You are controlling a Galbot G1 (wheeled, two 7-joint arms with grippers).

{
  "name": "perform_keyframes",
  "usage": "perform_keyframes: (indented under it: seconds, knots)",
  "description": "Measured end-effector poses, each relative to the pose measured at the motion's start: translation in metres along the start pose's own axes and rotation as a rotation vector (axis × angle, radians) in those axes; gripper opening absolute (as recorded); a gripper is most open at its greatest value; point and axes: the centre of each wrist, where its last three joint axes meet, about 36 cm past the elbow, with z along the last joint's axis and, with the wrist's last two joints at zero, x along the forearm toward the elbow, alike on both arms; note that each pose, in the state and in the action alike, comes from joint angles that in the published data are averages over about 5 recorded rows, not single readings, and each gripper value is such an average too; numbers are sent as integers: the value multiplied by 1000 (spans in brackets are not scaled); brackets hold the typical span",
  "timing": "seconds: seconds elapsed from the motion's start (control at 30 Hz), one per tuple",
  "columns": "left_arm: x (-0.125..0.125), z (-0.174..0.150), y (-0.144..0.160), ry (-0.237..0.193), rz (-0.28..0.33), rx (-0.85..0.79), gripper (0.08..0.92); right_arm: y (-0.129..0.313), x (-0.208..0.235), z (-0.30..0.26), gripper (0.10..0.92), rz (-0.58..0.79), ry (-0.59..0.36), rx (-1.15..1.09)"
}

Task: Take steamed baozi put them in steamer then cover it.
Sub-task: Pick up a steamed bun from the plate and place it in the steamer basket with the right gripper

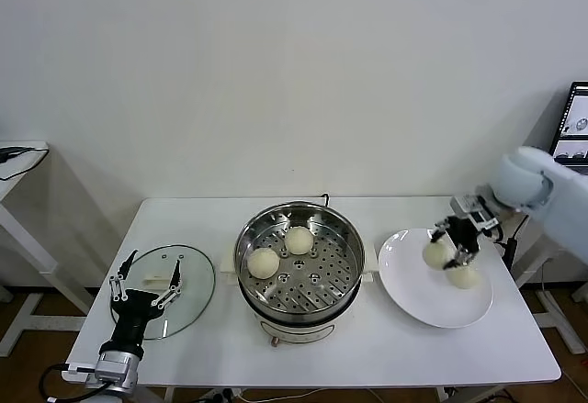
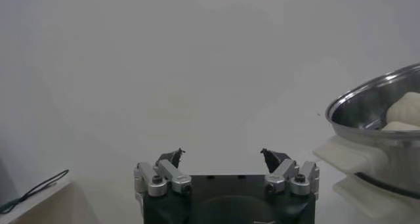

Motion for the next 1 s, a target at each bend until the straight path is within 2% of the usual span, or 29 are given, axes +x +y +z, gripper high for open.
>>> perform_keyframes:
  seconds: [0.23,0.4,0.7,1.0]
  knots:
    - [1,2,3,6,-1,-7,823,-30,52,-69,643,64,-5,258]
    - [-1,2,4,4,-2,-9,823,-45,65,-119,615,77,-1,461]
    - [-2,5,4,9,0,-7,823,-55,49,-208,611,57,13,833]
    - [-3,9,7,17,-6,-12,823,-54,18,-265,611,28,15,1075]
